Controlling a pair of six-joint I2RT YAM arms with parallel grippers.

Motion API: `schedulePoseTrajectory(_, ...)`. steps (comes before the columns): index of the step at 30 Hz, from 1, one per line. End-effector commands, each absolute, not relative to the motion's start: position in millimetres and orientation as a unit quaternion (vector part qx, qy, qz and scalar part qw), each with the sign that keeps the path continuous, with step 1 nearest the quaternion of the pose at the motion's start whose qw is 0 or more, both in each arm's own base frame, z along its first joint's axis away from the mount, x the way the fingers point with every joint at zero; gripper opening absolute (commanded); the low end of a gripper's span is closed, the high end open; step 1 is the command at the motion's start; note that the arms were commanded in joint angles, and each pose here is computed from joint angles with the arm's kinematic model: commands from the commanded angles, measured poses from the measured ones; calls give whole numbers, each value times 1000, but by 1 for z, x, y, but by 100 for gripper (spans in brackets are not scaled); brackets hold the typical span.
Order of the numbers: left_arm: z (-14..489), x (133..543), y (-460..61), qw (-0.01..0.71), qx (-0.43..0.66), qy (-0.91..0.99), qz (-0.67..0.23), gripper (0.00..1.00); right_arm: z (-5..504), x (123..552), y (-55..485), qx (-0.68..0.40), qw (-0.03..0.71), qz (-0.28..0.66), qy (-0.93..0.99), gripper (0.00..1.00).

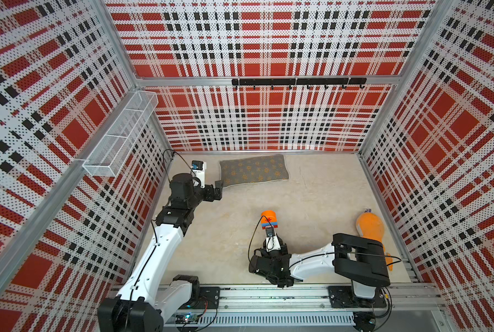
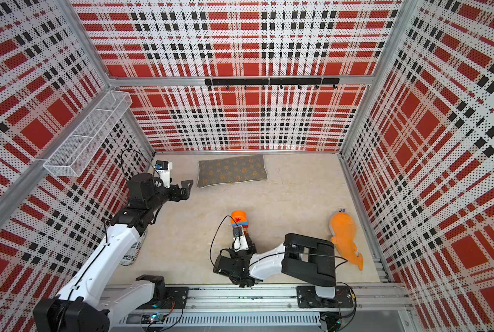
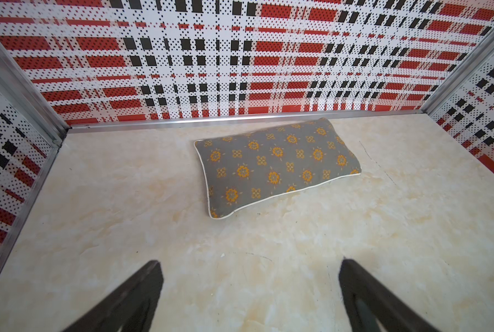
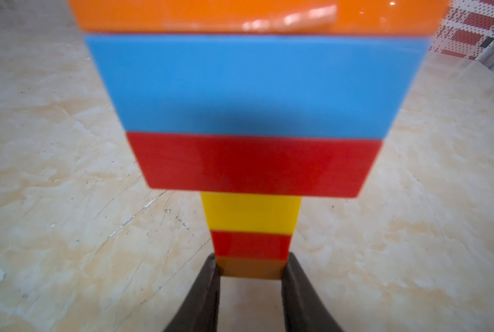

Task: Assemble an ice cream with lego
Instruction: Adjust the lego brick at the center of the board.

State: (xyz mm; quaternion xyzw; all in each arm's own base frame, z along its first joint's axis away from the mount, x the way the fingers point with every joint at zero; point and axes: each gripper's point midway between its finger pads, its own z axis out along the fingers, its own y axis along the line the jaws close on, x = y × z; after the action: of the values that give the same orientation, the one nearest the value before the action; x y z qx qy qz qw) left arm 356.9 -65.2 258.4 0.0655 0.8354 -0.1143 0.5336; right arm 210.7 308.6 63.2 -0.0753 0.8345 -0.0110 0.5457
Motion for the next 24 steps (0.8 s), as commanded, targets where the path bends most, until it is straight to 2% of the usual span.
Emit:
schedulePoseTrajectory(1, 261, 356, -66, 536, 70, 834, -110, 99, 85, 210, 301, -76, 558, -19, 826, 23)
schedulePoseTrajectory(8, 266, 355, -64, 540, 67, 832, -108, 99, 120, 202, 294, -101, 508, -17, 855, 21)
schedulePoseTrajectory(15, 269, 352, -64, 538, 63, 833, -112, 99, 133, 188, 266, -105, 374, 27, 921, 19)
schedulePoseTrajectory(21, 268, 352, -66, 532, 62, 836, -118, 99, 175, 244, 252, -4, 398, 43, 917, 19)
schedulePoseTrajectory(22, 267, 352, -66, 530, 62, 837, -119, 99, 142, 206, 249, -77, 256, 41, 963, 19)
schedulePoseTrajectory(24, 267, 353, -66, 530, 62, 837, -123, 99, 141, 215, 249, -73, 231, 36, 969, 19)
